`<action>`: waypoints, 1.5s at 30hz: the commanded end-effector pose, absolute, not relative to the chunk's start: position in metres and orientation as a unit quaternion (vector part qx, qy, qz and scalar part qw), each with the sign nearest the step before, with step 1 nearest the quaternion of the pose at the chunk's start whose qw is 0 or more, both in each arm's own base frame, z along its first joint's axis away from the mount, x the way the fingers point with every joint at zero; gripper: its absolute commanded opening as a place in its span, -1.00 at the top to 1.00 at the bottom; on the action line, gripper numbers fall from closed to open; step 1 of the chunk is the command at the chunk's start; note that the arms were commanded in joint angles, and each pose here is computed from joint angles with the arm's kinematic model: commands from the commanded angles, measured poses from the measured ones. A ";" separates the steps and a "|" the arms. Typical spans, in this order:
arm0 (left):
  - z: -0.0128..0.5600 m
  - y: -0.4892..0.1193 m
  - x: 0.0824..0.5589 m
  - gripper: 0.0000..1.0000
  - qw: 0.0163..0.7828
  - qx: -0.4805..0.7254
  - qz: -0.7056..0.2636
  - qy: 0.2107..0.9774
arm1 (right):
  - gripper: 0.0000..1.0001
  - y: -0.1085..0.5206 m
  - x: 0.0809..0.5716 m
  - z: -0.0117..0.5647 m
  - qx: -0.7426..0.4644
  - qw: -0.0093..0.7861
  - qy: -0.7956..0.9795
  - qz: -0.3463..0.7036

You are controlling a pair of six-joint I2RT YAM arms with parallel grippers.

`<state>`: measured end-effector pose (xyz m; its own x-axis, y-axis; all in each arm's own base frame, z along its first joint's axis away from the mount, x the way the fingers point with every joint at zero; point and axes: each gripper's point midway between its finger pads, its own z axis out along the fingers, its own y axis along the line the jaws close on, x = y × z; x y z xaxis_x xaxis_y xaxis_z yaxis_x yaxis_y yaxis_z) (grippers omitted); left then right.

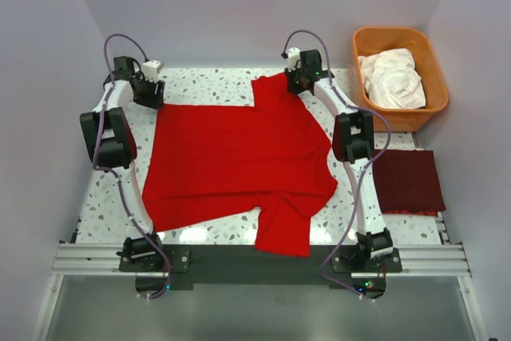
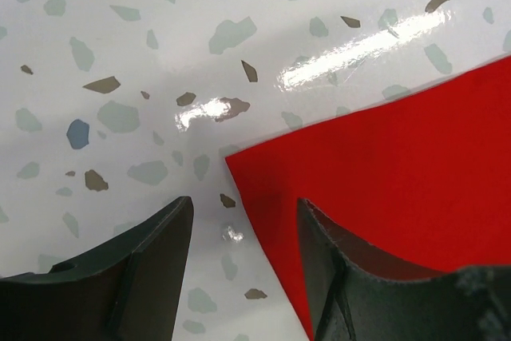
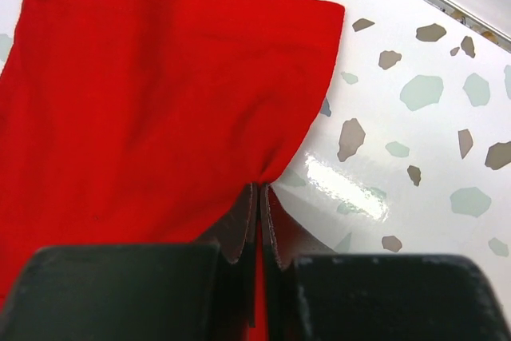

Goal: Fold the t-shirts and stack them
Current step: Flatten the tshirt out

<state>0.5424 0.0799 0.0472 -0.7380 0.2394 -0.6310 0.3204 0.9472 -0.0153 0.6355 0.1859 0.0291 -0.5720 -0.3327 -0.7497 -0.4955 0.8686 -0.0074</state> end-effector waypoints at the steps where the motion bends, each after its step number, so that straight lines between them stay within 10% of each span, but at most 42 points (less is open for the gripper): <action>1: 0.049 0.086 0.552 -0.18 0.341 0.198 -0.067 0.916 | 1.00 0.180 0.628 0.020 -0.247 0.381 0.886 0.089; 32: 0.025 0.063 0.570 0.10 0.363 0.432 -0.109 0.818 | 1.00 0.174 0.647 0.066 -0.247 0.439 0.861 0.074; 45: 0.021 0.051 0.574 1.00 0.362 0.449 -0.109 0.809 | 1.00 0.160 0.675 0.086 -0.231 0.484 0.843 0.050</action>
<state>0.5683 0.0548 0.0222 -0.3543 0.6434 -0.6786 0.7970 0.5874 0.1408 0.6488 0.1724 0.0395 -0.5243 -0.3624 -0.7706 -0.4865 0.8702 -0.0783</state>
